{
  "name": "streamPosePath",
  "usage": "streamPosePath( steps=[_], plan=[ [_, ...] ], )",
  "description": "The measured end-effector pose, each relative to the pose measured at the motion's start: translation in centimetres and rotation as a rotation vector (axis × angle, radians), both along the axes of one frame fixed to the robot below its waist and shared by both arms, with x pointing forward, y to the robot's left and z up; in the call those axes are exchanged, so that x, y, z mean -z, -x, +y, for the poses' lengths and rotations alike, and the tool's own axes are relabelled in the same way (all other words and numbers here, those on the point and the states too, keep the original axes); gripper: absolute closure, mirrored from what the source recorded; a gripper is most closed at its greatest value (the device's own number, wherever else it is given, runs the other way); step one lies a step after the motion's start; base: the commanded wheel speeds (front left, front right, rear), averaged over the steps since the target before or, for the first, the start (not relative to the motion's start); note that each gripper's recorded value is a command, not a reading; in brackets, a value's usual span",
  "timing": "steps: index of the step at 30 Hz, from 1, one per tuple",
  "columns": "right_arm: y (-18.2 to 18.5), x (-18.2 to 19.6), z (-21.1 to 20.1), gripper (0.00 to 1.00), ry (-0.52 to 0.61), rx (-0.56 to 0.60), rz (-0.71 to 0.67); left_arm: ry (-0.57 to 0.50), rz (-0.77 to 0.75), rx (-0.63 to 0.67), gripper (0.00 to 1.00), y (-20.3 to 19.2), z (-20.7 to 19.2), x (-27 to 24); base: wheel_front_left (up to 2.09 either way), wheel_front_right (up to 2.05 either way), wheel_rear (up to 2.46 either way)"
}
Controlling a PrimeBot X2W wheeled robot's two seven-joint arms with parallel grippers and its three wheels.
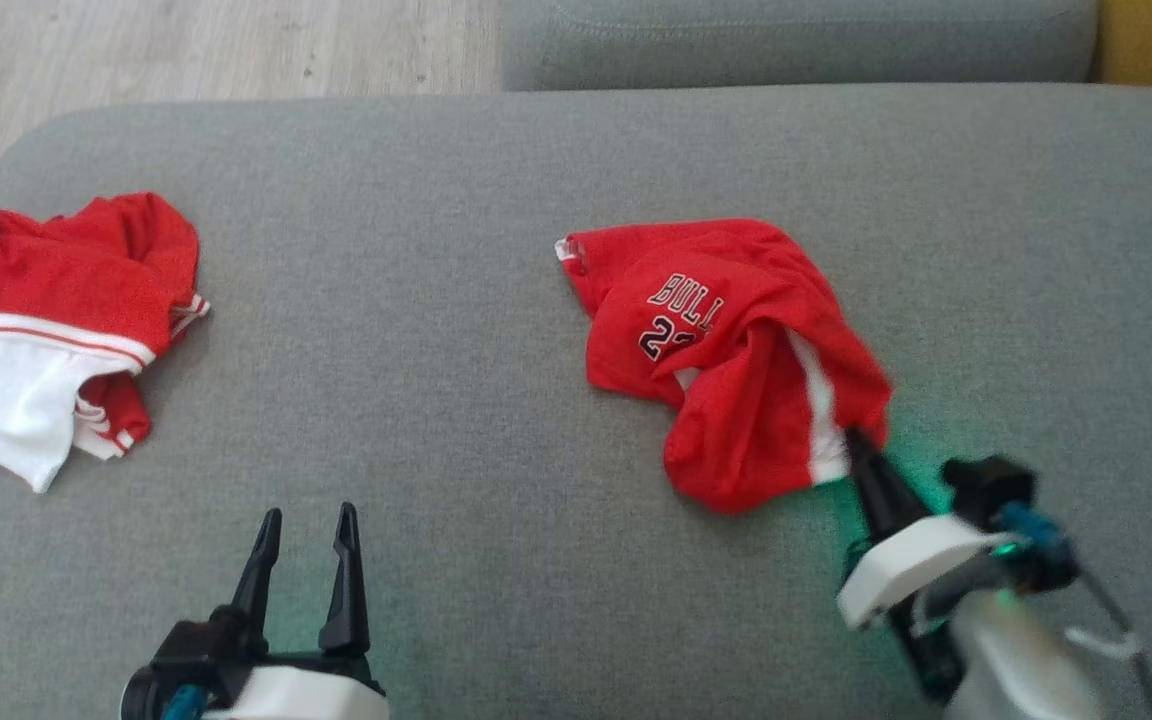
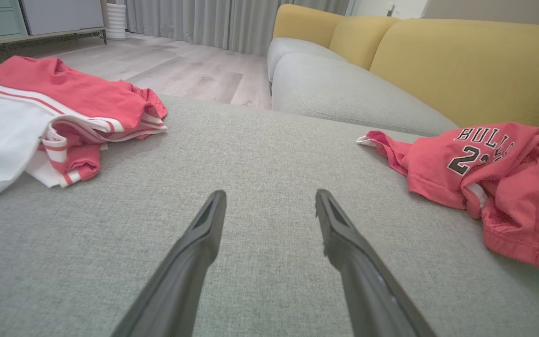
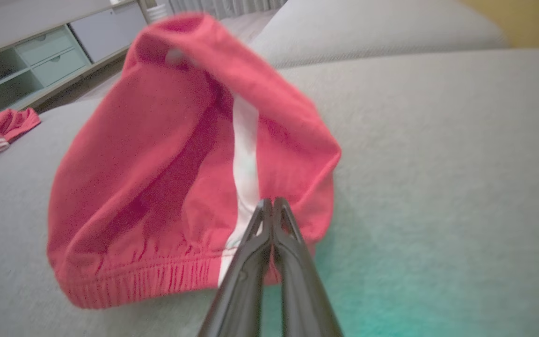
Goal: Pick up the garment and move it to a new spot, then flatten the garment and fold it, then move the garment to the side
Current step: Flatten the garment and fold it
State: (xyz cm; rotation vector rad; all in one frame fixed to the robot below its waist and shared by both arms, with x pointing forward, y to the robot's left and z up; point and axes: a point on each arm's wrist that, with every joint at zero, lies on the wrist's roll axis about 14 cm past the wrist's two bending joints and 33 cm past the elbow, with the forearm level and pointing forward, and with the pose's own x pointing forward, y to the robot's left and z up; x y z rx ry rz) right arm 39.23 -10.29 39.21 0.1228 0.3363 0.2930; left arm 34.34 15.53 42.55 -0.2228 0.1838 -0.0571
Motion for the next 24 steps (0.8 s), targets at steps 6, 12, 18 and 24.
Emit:
streamPosePath(
  steps=[6,12,18,24],
  plan=[
    [-4.7,-9.1,-3.0,1.00,0.067,0.013,-0.297,0.017,-0.031,-0.001,0.00,0.2,-0.1,-1.0,0.00,0.00,0.00],
    [-9.5,-21.6,-0.8,1.00,0.106,-0.075,-0.635,0.034,-0.032,-0.006,0.00,1.2,-0.2,-1.1,0.00,0.00,0.00],
    [-10.8,-32.5,8.9,1.00,0.149,-0.327,-0.924,0.049,-0.016,-0.049,0.00,3.1,0.7,-0.6,0.00,0.00,0.00],
    [-9.8,-37.8,16.4,1.00,0.104,-0.473,-1.044,0.055,-0.006,-0.142,0.00,5.4,3.0,-0.3,0.00,0.00,0.00]
  ],
)
